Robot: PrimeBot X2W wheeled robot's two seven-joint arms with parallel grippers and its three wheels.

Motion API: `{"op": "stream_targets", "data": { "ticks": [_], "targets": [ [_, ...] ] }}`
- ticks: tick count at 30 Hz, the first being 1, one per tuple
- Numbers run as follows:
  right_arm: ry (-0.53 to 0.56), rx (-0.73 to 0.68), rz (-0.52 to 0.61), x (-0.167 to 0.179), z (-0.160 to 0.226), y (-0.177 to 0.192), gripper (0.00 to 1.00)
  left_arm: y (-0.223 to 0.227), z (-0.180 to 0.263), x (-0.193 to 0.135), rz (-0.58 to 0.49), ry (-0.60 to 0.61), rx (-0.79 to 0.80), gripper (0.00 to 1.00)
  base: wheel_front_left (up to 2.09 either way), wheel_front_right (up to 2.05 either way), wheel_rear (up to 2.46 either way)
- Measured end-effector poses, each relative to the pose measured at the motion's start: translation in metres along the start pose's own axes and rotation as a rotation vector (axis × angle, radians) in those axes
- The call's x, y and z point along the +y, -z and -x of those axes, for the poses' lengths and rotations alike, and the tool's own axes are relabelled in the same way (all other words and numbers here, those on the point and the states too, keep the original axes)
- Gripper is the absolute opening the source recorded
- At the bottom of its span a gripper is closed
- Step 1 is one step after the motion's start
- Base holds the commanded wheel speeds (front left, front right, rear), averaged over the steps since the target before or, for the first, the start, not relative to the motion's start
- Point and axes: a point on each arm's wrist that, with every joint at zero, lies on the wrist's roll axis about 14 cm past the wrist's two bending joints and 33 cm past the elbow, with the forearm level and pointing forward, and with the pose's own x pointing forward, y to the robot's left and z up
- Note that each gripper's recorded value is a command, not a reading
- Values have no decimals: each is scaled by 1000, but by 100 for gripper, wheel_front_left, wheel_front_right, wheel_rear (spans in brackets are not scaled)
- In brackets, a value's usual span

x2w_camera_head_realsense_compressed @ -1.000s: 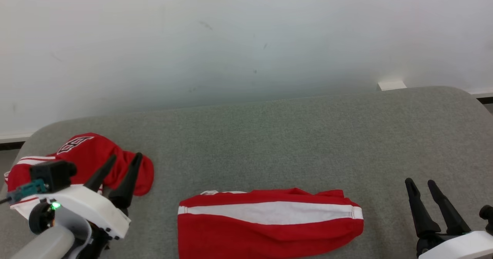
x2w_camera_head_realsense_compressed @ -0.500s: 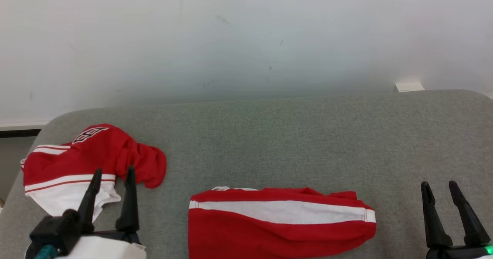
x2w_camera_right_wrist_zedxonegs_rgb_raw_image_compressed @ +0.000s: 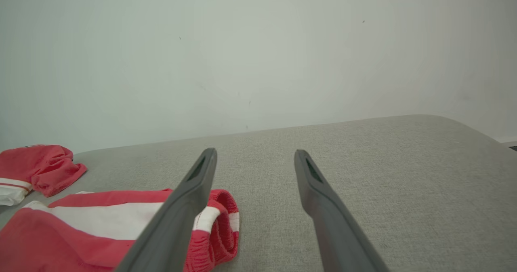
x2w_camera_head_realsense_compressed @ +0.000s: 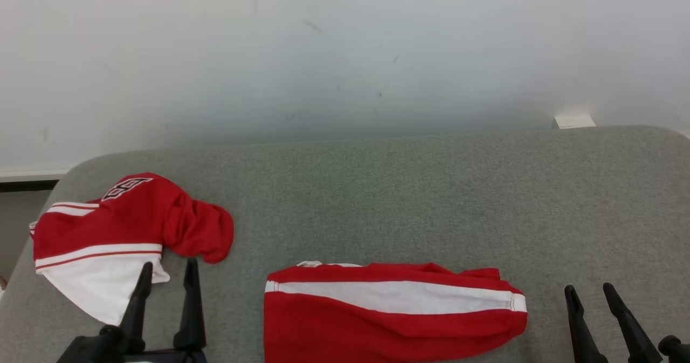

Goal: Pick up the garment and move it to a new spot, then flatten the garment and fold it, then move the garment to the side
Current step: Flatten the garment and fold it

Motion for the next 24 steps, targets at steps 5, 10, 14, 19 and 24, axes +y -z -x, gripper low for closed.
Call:
{"op": "stream_targets", "data": {
  "ticks": [5,10,14,19,24],
  "targets": [
    [-40,50,0,10,-2,10,100,1,1,0,-11,8,-3,100,0,0,0],
    [-94,238,2,23,-2,45,100,5,2,1,-4,14,10,100,0,0,0],
    [-133,343,11,32,-12,60,100,8,2,-2,-3,26,15,100,0,0,0],
    [-144,478,20,32,-18,83,100,7,2,1,-12,22,14,100,0,0,0],
    [-155,513,8,35,-31,91,100,10,4,9,-17,1,23,100,0,0,0]
  ]
}}
